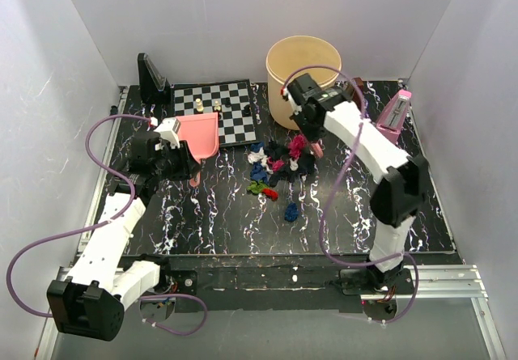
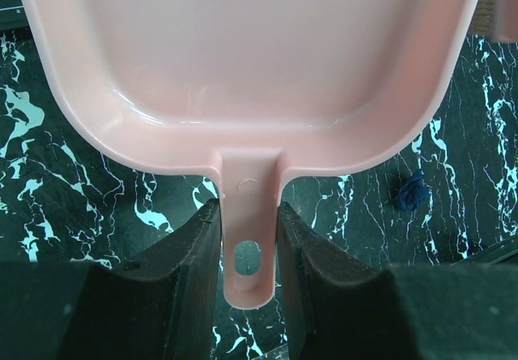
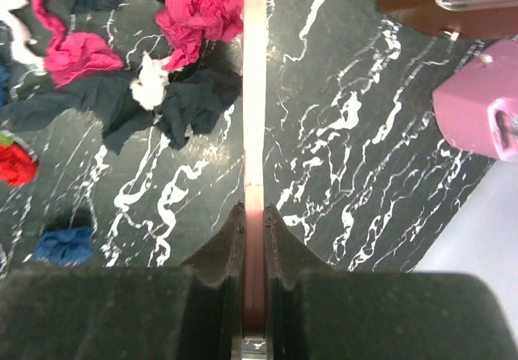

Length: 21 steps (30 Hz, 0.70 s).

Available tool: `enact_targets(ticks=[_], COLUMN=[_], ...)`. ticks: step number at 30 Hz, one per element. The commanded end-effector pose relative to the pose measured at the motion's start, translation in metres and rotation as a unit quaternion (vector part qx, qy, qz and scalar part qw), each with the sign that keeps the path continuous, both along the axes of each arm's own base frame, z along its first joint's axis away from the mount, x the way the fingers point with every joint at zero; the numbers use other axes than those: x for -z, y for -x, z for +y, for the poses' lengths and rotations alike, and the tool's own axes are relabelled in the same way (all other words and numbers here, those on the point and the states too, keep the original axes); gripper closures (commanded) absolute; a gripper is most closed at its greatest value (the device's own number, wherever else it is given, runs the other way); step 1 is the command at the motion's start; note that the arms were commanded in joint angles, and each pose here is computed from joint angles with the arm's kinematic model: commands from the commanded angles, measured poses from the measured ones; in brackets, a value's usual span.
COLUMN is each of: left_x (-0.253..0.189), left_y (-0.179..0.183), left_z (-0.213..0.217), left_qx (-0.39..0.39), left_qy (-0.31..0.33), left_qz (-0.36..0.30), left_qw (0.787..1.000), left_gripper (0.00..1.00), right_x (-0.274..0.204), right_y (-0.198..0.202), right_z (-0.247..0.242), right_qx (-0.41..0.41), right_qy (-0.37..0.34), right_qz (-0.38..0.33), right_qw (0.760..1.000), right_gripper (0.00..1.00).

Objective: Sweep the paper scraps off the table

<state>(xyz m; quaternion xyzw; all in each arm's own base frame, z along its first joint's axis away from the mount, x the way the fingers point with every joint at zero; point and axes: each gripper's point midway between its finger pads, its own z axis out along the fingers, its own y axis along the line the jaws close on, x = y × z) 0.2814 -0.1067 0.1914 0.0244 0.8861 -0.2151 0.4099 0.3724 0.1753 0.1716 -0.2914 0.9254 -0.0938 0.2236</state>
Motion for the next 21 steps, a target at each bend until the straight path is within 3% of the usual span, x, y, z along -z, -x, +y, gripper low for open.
enact_targets(ticks=[1,4,10,15,21], left_x=[-0.021,-0.020,-0.008,0.002,0.012], left_y=[-0.003,-0.002,-0.001,-0.002,-0.003], left_z=[-0.005,-0.006,-0.007,-0.009,-0.010], left_qx=[0.015,0.018,0.022,0.027,0.029], left_qy=[0.008,0.010,0.008,0.007,0.003], left_qz=[-0.029,-0.027,-0.004,0.021,0.044], left_qw=[0.999,0.999,1.000,0.999,0.999], left_gripper=[0.88,0.88,0.90,0.90,0.90], right_x=[-0.056,-0.064,-0.071,-0.066,-0.060], right_y=[0.028,0.045,0.086,0.149,0.220], right_z=[-0.017,-0.030,-0.021,0.027,0.066], right_qx=[0.030,0.046,0.030,-0.094,-0.216], right_qy=[-0.052,-0.044,-0.098,-0.158,-0.204], right_qz=[-0.032,-0.028,-0.006,0.066,0.160], right_qw=[0.998,0.998,0.995,0.981,0.941], right_gripper=[0.99,0.99,0.99,0.99,0.99])
